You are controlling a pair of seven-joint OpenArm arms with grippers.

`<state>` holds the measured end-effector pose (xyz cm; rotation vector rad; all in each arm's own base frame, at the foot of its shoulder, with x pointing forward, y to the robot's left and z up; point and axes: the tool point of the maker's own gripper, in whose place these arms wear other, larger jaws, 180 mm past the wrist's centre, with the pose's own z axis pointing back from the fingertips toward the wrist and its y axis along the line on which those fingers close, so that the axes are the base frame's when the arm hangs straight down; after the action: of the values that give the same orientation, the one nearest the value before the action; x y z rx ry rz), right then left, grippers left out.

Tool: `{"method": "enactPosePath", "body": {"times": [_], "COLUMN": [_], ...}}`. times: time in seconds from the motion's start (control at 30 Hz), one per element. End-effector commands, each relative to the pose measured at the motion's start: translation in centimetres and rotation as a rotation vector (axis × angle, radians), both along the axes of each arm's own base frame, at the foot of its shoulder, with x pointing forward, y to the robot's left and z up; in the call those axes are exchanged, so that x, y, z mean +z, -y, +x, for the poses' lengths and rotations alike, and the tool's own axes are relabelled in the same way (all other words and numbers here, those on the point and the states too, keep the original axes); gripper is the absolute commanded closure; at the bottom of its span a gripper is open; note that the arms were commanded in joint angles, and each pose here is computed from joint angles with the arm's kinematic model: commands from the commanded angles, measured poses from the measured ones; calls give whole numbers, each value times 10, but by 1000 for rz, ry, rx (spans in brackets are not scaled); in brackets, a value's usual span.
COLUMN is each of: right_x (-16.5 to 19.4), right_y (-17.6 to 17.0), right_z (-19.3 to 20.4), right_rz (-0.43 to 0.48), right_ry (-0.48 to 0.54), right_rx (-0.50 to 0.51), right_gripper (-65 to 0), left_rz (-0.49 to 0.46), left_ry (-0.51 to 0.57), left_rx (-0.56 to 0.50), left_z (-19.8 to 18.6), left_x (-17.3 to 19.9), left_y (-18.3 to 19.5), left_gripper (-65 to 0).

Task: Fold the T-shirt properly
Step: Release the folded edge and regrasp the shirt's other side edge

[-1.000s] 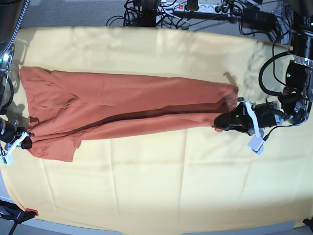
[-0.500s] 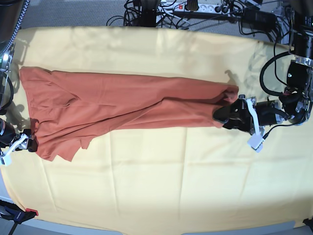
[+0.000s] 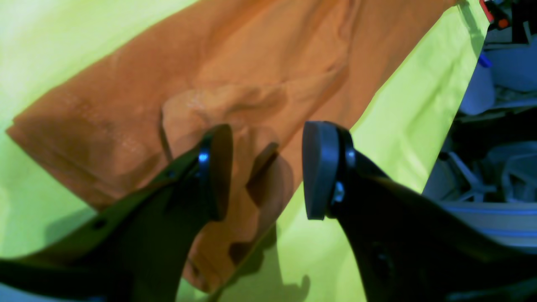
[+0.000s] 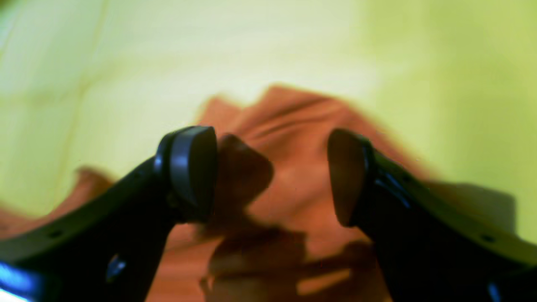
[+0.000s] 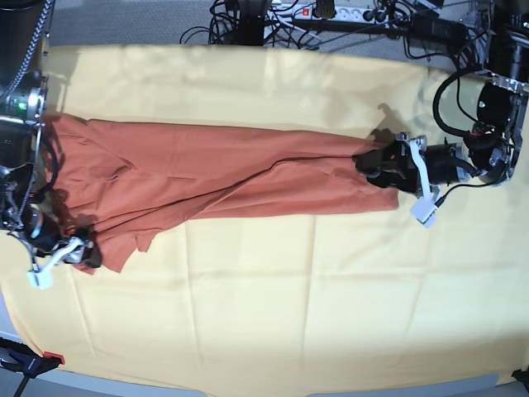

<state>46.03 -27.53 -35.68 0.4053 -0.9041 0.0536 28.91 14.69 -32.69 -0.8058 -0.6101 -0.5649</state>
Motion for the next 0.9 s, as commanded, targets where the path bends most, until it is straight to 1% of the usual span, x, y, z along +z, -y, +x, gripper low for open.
{"method": "enactPosePath", "body": {"times": [0.0, 0.1, 0.23, 0.27, 0.33, 0.43, 0.53, 0.73, 0.87], "right_x": [29, 20, 5, 4, 11, 32, 37, 16, -8], "right_y": [5, -13, -27, -28, -30, -34, -36, -45, -50], "right_z": [17, 20, 19, 19, 22, 31, 33, 23, 11], "right_rz": [-1, -29, -125, -136, -144, -169, -205, -249, -328], "right_ry": [85, 86, 63, 61, 81, 142, 153, 108, 76], "right_rx": [-11, 25, 86, 93, 100, 120, 139, 185, 233], "right_gripper": [-434, -434, -434, -434, -434, -434, -434, -434, -434], "left_rz": [-20, -1, 6, 2, -5, -11, -9, -29, -43], "left_ry": [46, 49, 49, 51, 54, 61, 48, 47, 47], "left_rx": [1, -2, -3, -2, 0, 5, 5, 6, 5], "left_z": [8, 9, 8, 9, 9, 11, 6, 6, 6], "left_x": [14, 11, 10, 10, 11, 11, 6, 5, 5], "left_y": [0, -1, -1, 0, 1, 3, 4, 10, 15], "left_gripper": [-290, -290, -290, -290, -290, -290, -290, -290, -290]}}
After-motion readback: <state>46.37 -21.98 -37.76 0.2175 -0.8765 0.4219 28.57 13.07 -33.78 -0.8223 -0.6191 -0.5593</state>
